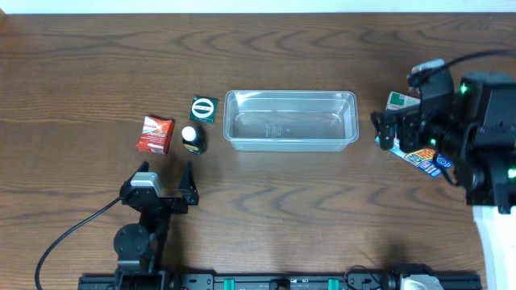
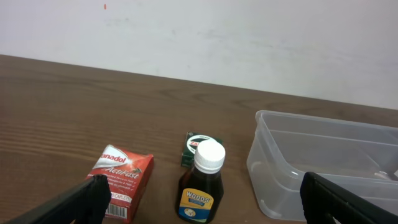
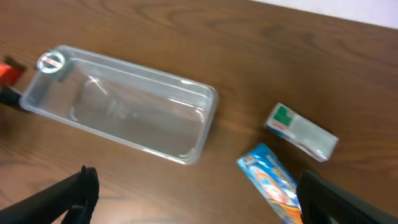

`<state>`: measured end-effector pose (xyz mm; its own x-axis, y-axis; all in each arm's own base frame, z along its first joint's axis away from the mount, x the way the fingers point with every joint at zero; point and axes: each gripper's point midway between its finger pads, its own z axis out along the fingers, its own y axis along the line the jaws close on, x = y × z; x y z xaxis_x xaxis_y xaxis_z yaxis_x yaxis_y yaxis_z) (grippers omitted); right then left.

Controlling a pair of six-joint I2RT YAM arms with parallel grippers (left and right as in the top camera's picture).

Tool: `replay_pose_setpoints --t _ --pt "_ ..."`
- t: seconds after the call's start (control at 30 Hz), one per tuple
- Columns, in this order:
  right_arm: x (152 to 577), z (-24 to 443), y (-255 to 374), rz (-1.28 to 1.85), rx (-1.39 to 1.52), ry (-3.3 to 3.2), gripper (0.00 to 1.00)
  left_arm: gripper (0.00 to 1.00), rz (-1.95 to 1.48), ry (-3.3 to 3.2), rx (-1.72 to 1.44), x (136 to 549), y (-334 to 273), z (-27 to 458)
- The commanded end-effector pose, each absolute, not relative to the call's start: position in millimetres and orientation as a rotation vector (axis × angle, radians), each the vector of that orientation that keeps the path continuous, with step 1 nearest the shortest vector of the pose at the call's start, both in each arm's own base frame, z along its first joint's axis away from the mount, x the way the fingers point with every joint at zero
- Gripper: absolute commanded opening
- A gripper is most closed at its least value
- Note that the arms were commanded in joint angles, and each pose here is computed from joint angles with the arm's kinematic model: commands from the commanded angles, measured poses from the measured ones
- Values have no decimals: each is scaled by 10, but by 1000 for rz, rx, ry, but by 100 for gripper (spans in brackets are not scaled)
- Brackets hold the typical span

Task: Pack container
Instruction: 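Move right gripper to the blue fever-patch box and grasp it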

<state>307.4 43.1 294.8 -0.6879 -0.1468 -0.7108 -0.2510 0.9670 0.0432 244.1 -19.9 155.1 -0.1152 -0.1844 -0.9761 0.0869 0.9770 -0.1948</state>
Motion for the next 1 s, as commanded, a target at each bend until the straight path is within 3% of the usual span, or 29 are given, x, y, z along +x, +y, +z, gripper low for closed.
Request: replay_pose_setpoints --t 0.0,0.43,0.8,0.97 --pt "3115 2991 108 -39 -251 2355 99 98 -214 1714 -64 2435 -193 1402" --pt "3188 2540 -654 -270 -230 2532 99 98 -214 1714 -64 2435 -193 1402" --pt "3505 1684 -791 -167 -216 2771 99 98 -214 1714 -64 2435 -193 1402" --pt "3539 1358 -723 -69 -232 2858 94 98 -214 1714 -64 2435 -193 1402"
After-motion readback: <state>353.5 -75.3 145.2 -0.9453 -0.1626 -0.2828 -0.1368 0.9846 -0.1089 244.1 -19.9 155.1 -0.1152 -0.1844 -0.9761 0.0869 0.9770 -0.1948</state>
